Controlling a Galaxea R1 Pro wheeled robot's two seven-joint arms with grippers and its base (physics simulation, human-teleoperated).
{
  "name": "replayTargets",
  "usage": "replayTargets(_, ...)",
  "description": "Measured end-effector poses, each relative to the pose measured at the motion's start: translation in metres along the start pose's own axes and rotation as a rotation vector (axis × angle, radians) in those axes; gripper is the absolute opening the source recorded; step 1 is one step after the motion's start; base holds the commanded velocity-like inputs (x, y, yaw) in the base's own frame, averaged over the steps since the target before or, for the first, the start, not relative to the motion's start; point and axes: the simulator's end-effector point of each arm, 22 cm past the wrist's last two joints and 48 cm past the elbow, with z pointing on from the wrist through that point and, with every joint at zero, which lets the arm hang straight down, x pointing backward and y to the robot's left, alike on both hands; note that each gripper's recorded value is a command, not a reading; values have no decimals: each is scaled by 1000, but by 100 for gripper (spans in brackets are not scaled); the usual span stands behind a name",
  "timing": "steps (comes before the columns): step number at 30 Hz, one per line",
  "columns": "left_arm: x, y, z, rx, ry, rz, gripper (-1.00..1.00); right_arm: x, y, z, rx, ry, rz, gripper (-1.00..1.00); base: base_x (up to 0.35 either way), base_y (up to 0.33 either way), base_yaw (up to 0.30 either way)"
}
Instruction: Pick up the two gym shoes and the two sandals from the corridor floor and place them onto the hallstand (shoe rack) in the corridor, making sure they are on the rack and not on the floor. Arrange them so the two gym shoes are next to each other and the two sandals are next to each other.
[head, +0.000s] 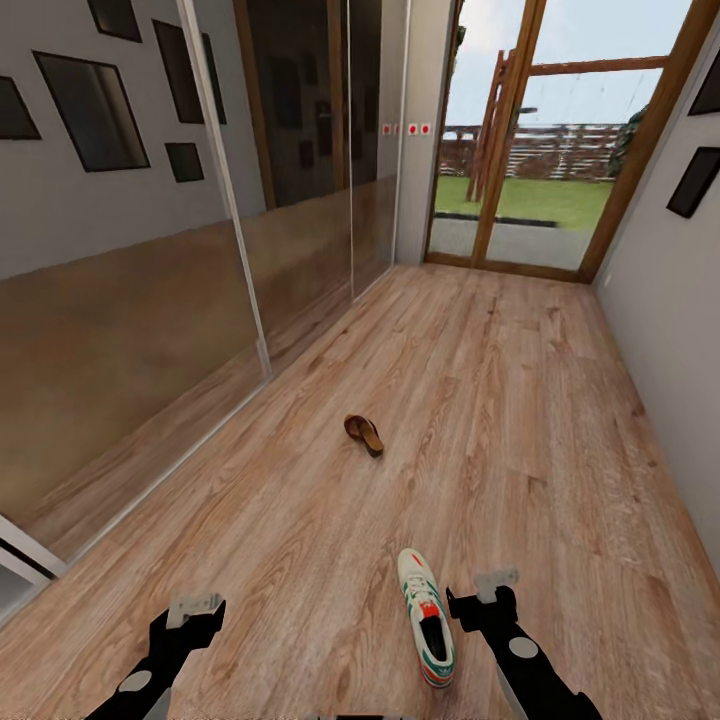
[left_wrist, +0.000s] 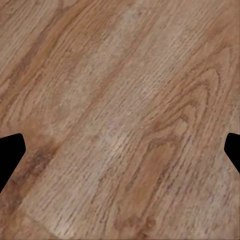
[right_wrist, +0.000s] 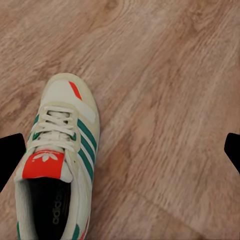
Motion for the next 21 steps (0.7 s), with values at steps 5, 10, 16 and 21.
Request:
replayTargets(5,0,-1,0,1,-12,1,100,4,1,1,-1,7,0,100,0,0,117)
replayTargets(10,3,-1,1,1,-9,3,100,7,1,2,-2,14,0,100,0,0,155)
replayTargets(16,6,0,2,0,-5,5,100,11,2,3,-4,21,0,100,-51,51,115)
replayTargets(21,7,-1,2,1,-5,4,100,12,2,3,-5,22,0,100,-166,159,17)
